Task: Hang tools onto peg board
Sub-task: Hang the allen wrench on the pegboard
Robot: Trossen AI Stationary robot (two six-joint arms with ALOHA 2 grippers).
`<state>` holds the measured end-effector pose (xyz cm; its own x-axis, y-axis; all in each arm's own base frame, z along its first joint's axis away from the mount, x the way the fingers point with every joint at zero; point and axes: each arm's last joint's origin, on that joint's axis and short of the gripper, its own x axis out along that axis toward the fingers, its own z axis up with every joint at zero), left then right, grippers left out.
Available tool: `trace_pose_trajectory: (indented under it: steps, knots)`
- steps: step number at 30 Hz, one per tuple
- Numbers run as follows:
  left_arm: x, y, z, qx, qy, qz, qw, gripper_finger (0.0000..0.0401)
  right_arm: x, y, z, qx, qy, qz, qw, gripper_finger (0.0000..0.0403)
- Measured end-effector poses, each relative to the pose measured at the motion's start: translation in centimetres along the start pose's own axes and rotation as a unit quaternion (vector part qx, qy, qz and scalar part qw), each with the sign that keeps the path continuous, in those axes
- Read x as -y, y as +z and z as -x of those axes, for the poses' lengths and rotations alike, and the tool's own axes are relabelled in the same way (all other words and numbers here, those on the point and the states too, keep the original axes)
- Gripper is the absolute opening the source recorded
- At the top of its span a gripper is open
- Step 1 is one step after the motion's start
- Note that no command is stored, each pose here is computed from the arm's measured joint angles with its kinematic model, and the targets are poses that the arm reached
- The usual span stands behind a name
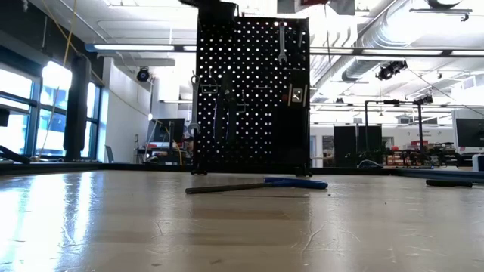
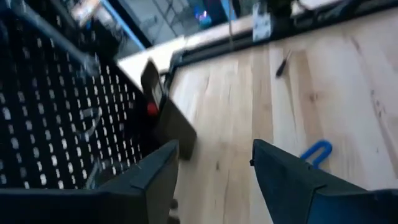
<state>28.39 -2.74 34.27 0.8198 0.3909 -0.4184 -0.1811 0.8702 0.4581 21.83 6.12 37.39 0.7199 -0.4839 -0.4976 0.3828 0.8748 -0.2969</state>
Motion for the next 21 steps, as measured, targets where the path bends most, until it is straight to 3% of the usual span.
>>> trace_pose_trajectory:
  steps: [10,17,21]
  knots:
    - [1.7,-4.4,-0.8,-0.039,-0.032,0.025,0.998,0.0195,1.1,1.1,0.2,0.053,-0.089,0.032,0.994,0.0037]
    - [3.2,-6.2,-2.0,0.012,-0.070,0.058,0.996,0.0195,2.2,3.5,-1.3,0.113,-0.031,0.028,0.993,0.0037]
    - [3.8,-7.1,-2.4,0.043,-0.082,0.075,0.993,0.0195,2.8,4.3,-3.4,0.117,-0.037,0.038,0.992,0.0037]
